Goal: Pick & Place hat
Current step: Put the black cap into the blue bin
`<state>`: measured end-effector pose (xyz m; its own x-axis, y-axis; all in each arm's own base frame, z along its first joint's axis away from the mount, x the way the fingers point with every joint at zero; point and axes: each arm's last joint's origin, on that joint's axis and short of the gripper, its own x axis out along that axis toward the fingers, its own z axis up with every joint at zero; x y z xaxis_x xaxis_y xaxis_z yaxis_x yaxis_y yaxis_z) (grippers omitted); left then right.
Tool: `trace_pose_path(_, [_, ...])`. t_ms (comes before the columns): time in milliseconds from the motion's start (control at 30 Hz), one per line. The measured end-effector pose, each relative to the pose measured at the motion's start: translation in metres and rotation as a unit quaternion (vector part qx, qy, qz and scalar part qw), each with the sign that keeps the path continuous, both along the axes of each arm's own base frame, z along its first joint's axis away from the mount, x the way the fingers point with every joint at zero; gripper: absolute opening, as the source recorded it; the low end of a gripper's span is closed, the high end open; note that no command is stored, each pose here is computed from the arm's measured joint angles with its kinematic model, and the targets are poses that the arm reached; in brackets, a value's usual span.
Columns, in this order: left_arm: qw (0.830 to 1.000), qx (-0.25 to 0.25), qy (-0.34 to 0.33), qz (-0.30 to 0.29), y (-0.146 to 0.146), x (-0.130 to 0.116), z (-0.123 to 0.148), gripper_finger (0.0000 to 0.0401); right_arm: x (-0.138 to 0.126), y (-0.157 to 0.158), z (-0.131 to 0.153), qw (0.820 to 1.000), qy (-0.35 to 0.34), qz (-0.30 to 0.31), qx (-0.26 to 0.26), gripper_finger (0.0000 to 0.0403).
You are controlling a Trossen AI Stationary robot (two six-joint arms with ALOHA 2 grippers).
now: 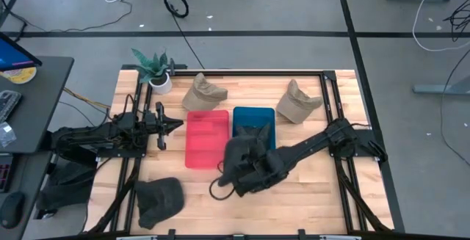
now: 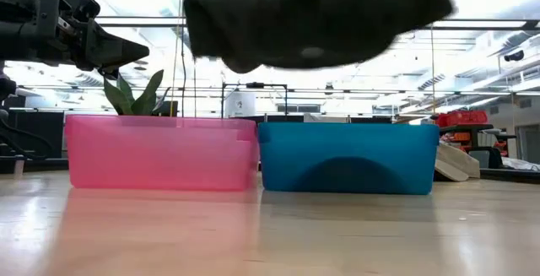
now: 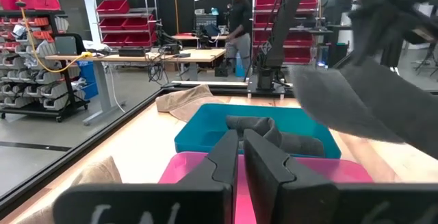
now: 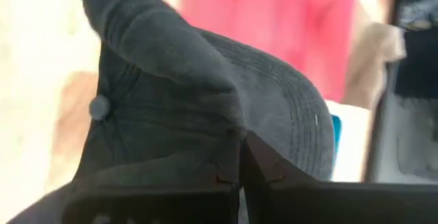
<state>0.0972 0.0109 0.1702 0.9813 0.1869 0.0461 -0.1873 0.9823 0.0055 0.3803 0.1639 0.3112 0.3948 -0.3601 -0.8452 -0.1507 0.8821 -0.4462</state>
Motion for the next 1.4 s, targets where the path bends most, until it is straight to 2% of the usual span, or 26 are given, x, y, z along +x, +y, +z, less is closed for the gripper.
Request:
trace_pose_path(100, [1.000, 0.000, 0.000, 0.000, 0.000, 0.000, 0.000, 0.0028, -0.007, -0.016, 0.016, 0.998, -0.041, -0.040, -0.030, 0.0000])
trace_pose_path(233, [1.000, 0.000, 0.001, 0.000, 0.000, 0.000, 0.000, 0.0028, -0.026, -0.038, 0.028, 0.995, -0.065, -0.060, -0.045, 0.0000])
trace_pose_path(400, [1.000, 0.000, 0.001, 0.000, 0.000, 0.000, 0.000, 0.0028, -0.050, -0.070, 0.021, 0.991, -0.113, -0.061, -0.032, 0.0000])
trace_pose_path(567, [1.000, 0.000, 0.001, 0.000, 0.000, 0.000, 0.000, 0.0028, -0.065, -0.093, 0.004, 0.988, -0.151, -0.024, 0.024, 0.0000])
trace_pose_path(733, [1.000, 0.000, 0.001, 0.000, 0.000, 0.000, 0.000, 0.0028, -0.073, -0.112, -0.013, 0.990, -0.133, -0.033, 0.038, 0.0000])
trace_pose_path(900, [1.000, 0.000, 0.001, 0.000, 0.000, 0.000, 0.000, 0.0028, -0.073, -0.128, -0.025, 0.990, -0.121, -0.052, 0.047, 0.0000])
trace_pose_path(1067, [1.000, 0.000, 0.001, 0.000, 0.000, 0.000, 0.000, 0.0028, -0.071, -0.140, -0.035, 0.990, -0.118, -0.045, 0.060, 0.0000])
trace_pose_path(1233, [1.000, 0.000, 0.002, 0.000, 0.000, 0.000, 0.000, 0.0028, -0.068, -0.147, -0.042, 0.986, -0.121, -0.036, 0.106, 0.0000])
trace_pose_path(1400, [1.000, 0.000, 0.001, 0.000, 0.000, 0.000, 0.000, 0.0028, -0.070, -0.155, -0.053, 0.986, -0.113, -0.041, 0.118, 0.0000])
